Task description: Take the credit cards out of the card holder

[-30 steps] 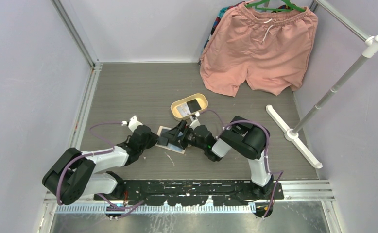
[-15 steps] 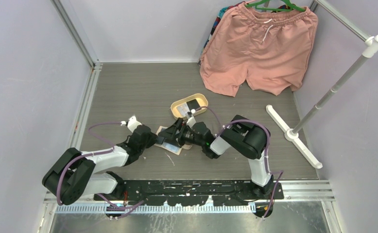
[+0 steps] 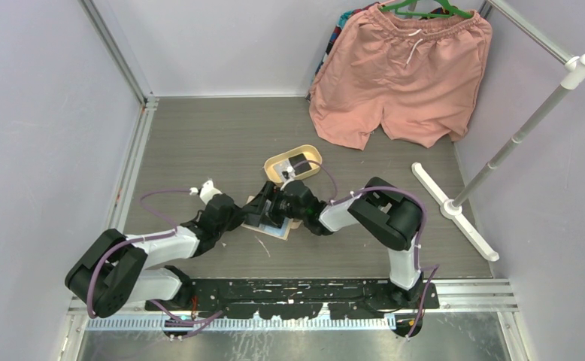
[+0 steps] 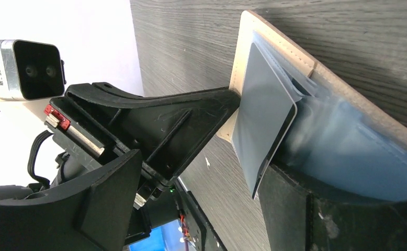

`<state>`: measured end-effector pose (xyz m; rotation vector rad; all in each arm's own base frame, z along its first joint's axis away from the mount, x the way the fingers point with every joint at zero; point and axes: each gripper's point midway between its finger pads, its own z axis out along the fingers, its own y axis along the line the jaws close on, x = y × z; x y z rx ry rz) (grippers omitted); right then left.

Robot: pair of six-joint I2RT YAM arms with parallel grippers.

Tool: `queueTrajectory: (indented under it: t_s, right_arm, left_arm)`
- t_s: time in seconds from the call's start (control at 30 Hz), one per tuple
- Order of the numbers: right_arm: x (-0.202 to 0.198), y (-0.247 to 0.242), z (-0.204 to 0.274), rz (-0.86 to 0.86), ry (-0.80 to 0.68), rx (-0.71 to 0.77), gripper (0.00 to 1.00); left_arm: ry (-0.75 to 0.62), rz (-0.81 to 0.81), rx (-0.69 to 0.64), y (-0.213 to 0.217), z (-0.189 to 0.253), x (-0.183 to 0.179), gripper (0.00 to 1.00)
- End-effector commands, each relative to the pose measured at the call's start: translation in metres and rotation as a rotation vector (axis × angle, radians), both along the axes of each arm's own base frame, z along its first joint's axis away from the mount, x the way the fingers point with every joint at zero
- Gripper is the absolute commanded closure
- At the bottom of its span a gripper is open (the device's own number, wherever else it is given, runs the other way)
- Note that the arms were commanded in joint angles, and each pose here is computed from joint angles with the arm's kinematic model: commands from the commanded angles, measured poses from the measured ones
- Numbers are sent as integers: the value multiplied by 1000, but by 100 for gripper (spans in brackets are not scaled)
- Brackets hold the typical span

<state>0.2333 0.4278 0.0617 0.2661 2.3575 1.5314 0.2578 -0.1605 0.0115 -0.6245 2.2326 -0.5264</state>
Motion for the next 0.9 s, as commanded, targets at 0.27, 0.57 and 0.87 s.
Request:
queueTrajectory:
  t_s: [0.27,0.57,0.87]
  right_arm:
    - [14,0,18,-49,-64,31,17]
    - [20,-3,37,-65,-93,99,17]
    - [21,-20,41,-96,-84,137,17]
  left_arm:
    - [345,-117,143,24,-66,-82,100]
    - [342,-107,144,26,-65,-82,100]
    - [347,-106,148,27,-67,-83,100]
